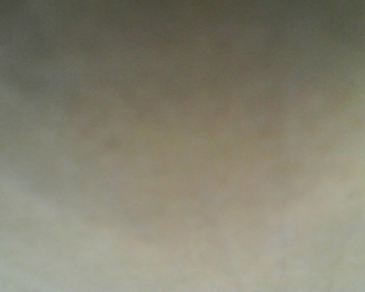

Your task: Grab box from left shelf to table start

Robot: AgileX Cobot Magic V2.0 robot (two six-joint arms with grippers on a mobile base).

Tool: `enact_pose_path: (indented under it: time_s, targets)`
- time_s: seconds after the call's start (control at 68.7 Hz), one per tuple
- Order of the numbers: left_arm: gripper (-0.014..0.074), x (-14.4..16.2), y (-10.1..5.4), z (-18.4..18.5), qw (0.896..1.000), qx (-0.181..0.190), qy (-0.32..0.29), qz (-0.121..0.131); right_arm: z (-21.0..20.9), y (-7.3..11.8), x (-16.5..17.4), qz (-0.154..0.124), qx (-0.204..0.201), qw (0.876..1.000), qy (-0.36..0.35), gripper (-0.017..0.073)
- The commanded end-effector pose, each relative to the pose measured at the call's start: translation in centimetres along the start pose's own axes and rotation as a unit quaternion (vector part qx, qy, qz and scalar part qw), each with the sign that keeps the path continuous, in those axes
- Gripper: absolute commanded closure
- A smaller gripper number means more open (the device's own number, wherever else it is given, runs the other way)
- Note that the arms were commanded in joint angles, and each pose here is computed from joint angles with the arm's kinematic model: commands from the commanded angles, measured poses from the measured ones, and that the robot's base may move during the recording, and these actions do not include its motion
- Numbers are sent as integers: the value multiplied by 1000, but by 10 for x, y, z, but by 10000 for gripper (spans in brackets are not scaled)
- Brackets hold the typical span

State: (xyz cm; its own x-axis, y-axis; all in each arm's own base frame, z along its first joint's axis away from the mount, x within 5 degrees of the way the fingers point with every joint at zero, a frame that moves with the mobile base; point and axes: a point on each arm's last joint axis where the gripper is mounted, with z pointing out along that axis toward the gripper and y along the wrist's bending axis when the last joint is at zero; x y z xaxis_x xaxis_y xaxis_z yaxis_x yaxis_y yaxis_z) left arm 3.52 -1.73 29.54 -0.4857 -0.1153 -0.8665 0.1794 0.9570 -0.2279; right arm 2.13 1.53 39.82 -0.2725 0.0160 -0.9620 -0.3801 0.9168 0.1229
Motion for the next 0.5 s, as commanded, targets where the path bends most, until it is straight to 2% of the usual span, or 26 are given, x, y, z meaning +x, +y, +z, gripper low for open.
enact_pose_path:
  time_s: [0.0, 0.48]
  targets:
    - [685, -19, 6, -4, 995, -44, -73, 54, -12, 3, -25, -14, -12, 995, -101, 501]
    - [685, -19, 6, -4, 995, -44, -73, 54, -12, 3, -25, -14, -12, 995, -101, 501]
